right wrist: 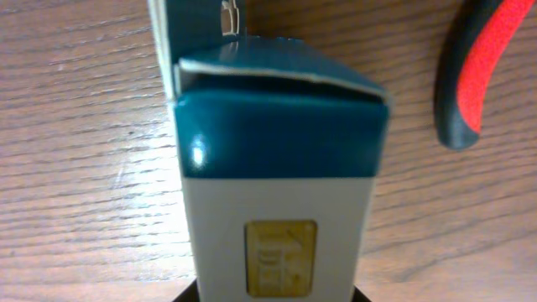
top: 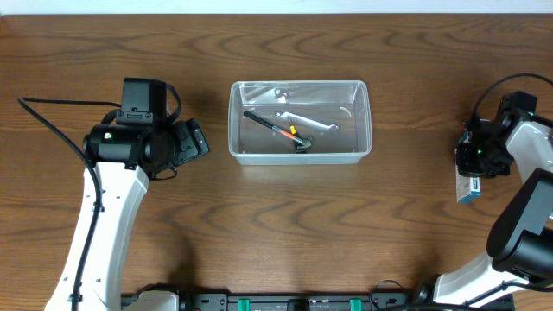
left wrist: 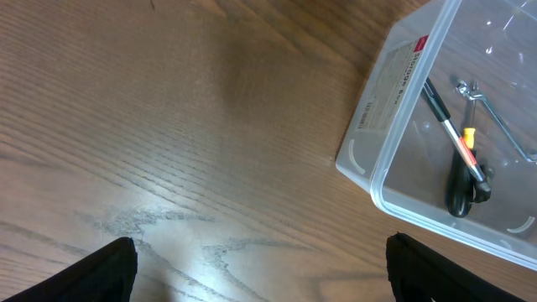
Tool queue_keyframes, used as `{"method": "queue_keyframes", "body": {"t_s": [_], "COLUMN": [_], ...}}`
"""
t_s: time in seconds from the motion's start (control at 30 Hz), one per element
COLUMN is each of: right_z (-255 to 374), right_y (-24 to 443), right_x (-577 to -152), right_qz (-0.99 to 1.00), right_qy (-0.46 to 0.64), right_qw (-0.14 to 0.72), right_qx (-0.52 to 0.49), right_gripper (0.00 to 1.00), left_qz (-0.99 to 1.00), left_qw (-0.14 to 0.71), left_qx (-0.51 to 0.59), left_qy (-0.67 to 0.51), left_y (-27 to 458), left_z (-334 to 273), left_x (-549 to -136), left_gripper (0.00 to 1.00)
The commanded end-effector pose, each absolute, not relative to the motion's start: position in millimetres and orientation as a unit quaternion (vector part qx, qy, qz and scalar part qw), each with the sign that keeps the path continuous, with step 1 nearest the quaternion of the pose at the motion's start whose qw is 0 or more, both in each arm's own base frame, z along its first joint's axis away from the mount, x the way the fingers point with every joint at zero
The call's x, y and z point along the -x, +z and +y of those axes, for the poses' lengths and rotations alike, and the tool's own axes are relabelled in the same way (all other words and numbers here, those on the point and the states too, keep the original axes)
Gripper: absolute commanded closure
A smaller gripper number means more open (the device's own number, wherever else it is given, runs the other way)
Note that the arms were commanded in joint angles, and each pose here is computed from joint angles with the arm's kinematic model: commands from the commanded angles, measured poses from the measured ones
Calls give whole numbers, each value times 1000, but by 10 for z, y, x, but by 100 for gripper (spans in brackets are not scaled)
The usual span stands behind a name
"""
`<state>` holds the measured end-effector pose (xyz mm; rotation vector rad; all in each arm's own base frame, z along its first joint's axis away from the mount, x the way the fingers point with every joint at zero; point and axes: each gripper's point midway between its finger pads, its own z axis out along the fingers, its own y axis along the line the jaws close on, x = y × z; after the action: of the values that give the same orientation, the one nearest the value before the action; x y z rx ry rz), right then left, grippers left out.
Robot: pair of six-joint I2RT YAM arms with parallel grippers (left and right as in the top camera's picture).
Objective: Pack container
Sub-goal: 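Move the right gripper to the blue-and-white box and grasp it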
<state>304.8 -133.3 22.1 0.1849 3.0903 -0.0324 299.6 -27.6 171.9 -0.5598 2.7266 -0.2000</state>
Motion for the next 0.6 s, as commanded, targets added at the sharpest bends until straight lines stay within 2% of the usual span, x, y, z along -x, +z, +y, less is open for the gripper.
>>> {"method": "queue_keyframes", "body": {"t_s": [0.0,0.13,0.3,0.43,0.57], "right_z": [-1295,-1153,-798,-388,208], "right_y": [376,747,1474,2086,2574], "right_x": [-3202,-3568,-4107,-4429,-4615], "right_qz": [995,990,973,956,926], "right_qy": [18,66,121,122,111], "right_qw": [48,106,198,261,318], "right_qx": [-83,-68,-15,53,169], "right_gripper": [88,90,94,96,99], "left_qz": [965,965,964,964,964], "left_qw": [171,171,175,174,174], "left_qx": [190,190,190,190,190], "left_qy": [-62,-62,-63,-63,-63], "left_y": [1683,1684,1691,1690,1690], "left_z": [-260,-260,-261,-261,-261], "left_x": [-2986,-2988,-3005,-3003,-3002], "left_gripper": [13,13,13,13,13]}}
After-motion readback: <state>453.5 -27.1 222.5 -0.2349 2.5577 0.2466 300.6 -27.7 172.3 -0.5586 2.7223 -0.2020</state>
